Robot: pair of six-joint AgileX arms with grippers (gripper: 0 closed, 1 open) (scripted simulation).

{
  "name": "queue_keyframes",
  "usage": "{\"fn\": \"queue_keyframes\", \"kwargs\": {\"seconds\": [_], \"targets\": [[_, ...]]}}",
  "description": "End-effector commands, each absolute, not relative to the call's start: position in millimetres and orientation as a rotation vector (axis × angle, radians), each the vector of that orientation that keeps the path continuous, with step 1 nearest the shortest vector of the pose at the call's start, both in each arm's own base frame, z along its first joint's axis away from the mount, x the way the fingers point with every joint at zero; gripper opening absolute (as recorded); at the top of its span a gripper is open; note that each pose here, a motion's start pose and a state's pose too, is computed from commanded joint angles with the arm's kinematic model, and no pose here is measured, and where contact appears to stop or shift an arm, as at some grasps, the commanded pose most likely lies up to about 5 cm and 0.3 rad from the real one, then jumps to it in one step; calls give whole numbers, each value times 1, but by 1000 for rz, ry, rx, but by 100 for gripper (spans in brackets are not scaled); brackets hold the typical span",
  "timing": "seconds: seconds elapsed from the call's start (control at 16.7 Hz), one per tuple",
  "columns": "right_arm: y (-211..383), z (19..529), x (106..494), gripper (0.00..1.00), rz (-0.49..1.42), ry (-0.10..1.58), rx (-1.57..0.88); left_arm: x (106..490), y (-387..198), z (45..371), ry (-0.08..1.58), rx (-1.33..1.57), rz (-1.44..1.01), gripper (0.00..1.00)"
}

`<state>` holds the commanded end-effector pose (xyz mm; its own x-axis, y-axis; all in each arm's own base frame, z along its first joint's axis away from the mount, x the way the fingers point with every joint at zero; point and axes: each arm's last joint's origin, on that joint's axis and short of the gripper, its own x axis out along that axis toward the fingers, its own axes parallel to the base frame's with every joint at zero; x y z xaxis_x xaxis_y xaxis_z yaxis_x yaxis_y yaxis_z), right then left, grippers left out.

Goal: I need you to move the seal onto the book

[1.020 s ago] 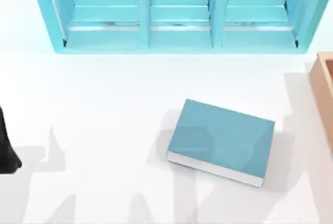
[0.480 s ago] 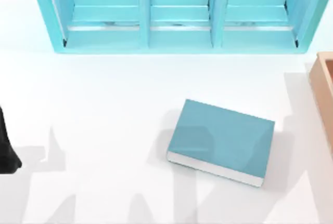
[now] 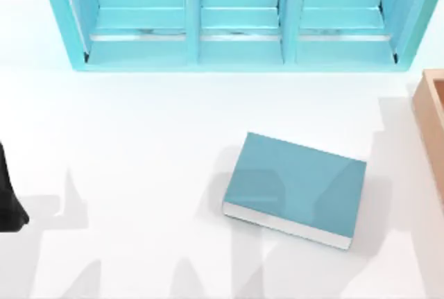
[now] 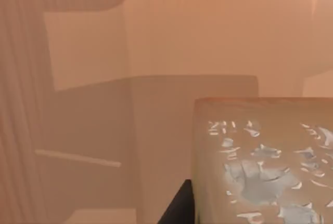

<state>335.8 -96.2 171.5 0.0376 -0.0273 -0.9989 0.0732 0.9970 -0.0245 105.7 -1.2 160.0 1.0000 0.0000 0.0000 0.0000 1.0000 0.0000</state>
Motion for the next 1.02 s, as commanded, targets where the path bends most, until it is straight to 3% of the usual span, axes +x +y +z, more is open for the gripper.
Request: {"fn": "queue_keyframes", "kwargs": {"seconds": [0.48, 0.78, 1.02], "targets": [[-25, 269, 325, 0, -156, 1580, 92, 106, -1, 160, 0, 0, 0, 100], [42, 291, 336, 0, -40, 1580, 18, 106, -1, 160, 0, 0, 0, 100], [53, 293, 338, 0, -11, 1561, 5, 106, -1, 160, 0, 0, 0, 100]]}}
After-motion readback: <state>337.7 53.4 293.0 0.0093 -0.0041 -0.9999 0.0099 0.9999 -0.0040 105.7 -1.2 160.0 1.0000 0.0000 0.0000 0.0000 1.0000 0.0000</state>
